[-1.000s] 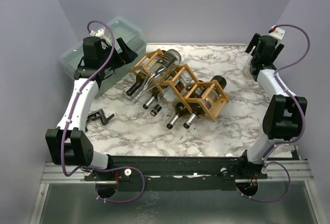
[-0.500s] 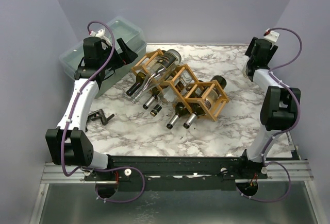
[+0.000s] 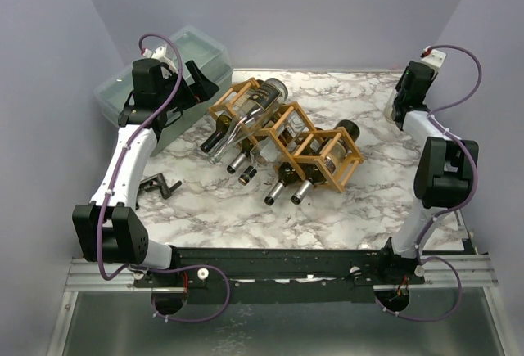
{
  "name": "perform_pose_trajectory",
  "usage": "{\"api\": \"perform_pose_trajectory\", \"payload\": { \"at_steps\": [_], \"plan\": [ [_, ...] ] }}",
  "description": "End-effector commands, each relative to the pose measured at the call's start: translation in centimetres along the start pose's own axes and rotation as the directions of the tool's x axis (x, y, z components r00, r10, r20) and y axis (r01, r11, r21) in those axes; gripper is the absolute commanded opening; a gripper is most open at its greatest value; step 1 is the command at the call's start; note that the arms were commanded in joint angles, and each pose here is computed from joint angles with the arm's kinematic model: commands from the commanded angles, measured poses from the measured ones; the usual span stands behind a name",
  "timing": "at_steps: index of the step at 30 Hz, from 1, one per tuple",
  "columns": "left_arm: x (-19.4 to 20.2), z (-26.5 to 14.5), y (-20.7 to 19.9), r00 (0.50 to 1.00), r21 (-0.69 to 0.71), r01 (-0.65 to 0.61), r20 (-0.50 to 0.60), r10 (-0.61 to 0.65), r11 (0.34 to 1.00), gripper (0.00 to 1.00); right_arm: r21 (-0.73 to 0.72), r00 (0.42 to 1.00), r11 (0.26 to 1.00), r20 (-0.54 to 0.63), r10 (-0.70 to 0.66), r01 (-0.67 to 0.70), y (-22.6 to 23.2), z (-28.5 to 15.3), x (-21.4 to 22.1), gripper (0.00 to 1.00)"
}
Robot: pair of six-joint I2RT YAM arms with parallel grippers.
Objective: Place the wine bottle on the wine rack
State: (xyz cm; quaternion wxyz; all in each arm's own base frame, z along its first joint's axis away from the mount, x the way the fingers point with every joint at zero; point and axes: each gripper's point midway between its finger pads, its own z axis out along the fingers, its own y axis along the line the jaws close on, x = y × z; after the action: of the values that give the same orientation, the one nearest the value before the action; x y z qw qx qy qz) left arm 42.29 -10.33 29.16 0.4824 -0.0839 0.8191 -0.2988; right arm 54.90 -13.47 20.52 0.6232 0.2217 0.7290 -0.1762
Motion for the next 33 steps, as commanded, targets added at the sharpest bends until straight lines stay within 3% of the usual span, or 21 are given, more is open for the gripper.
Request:
{"api": "perform_pose_trajectory", "payload": {
  "at_steps": [1,3,8,19,29,32,33],
  "plan": [
    [-0.7,-0.5,-0.3,1.0,0.015,-0.013,0.027,0.013,1.0,0.99,-0.061,0.995,0.997,0.089,0.046,-0.041,0.2,-2.3,-4.0,0.05],
    [-0.7,-0.5,-0.3,1.0,0.015,-0.01,0.026,0.01,1.0,0.98,-0.082,0.991,0.996,0.121,0.055,-0.046,-0.1,-3.7,-5.1,0.01],
    [-0.7,-0.6,-0.4,1.0,0.019,-0.009,0.026,0.008,1.0,0.99,-0.129,0.962,0.99,0.255,0.093,-0.062,-1.1,-7.4,-8.2,0.01],
    [-0.8,-0.8,-0.8,0.999,0.033,-0.005,0.033,0.004,0.999,0.99,-0.153,0.915,0.988,0.399,0.066,-0.005,-2.9,-14.4,-13.3,0.01],
    [-0.9,-0.9,-1.0,0.999,0.04,-0.004,0.035,0.003,0.999,0.99,-0.244,0.925,0.969,0.373,0.072,0.023,-1.7,-16.4,-12.8,0.01],
    [-0.8,-0.8,-1.0,0.999,0.042,-0.005,0.032,0.004,0.999,0.99,-0.29,0.956,0.957,0.278,0.089,-0.005,-0.5,-15.7,-11.4,0.02],
    [-0.9,-0.8,-1.0,0.999,0.042,-0.006,0.034,0.005,0.999,0.98,-0.281,0.963,0.959,0.251,0.099,-0.025,-0.6,-15.5,-11.0,0.09]
  ]
}}
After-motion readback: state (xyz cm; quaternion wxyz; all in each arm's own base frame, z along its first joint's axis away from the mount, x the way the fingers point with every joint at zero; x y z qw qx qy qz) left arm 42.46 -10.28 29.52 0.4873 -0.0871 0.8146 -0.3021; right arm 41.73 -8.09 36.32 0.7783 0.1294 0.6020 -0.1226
